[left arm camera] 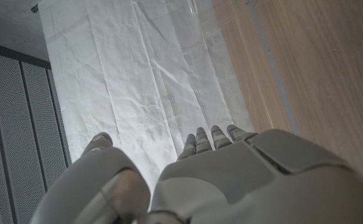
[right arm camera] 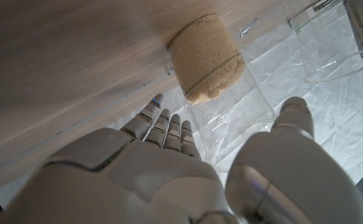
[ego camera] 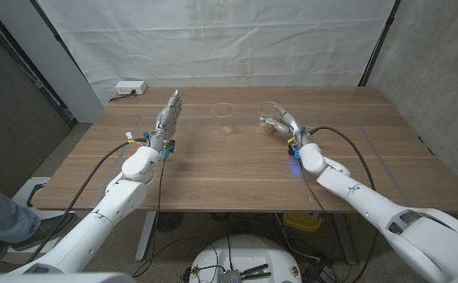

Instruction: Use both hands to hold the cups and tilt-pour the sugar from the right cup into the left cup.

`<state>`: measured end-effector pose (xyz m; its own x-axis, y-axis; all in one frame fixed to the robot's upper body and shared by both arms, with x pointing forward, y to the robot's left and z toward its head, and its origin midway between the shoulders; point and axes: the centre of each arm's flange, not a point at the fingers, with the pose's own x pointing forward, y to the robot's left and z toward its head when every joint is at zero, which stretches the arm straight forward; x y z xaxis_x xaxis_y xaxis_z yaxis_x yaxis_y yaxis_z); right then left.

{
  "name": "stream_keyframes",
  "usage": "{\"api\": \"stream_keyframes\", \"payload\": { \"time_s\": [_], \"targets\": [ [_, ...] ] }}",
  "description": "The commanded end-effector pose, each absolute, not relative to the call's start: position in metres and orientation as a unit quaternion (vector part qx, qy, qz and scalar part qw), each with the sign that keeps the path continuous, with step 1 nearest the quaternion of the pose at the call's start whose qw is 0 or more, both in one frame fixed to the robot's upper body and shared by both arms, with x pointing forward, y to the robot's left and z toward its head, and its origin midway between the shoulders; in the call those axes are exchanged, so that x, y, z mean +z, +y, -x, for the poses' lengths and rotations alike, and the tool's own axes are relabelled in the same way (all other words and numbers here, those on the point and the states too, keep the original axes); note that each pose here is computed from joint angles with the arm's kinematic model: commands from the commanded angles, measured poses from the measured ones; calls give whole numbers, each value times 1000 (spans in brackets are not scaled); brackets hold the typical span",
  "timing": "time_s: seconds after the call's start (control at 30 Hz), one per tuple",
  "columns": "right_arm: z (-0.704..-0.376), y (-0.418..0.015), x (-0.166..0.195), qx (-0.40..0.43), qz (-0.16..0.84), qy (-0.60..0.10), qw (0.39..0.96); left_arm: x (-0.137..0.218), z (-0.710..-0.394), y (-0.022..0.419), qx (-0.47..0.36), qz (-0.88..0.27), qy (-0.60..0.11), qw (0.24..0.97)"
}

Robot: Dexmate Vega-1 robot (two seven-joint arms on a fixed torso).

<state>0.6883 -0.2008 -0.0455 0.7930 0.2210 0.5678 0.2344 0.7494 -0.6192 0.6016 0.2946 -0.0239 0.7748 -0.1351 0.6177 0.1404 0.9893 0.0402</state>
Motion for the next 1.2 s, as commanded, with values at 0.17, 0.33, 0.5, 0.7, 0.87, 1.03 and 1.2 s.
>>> {"api": "stream_keyframes", "payload": {
  "time_s": [0.17, 0.33, 0.5, 0.7, 0.87, 1.03, 1.2],
  "targets": [
    [-686, -197, -48, -27, 350, -326, 878, -26, -604, 296, -77, 12, -326, 942],
    [-688, -194, -50, -22, 342, -321, 883, -26, -605, 296, -79, 12, -325, 942],
    [-689, -192, -52, -25, 336, -317, 886, -27, -605, 296, -79, 14, -324, 942],
    [-689, -191, -52, -29, 334, -313, 889, -28, -605, 297, -79, 13, -323, 943],
    [-689, -192, -53, -28, 330, -312, 891, -28, -605, 296, -81, 13, -321, 943],
    [-687, -193, -54, -39, 324, -317, 891, -27, -606, 294, -83, 12, -321, 943],
    [-685, -196, -55, -47, 321, -324, 888, -27, -607, 292, -83, 13, -322, 943]
  ]
}}
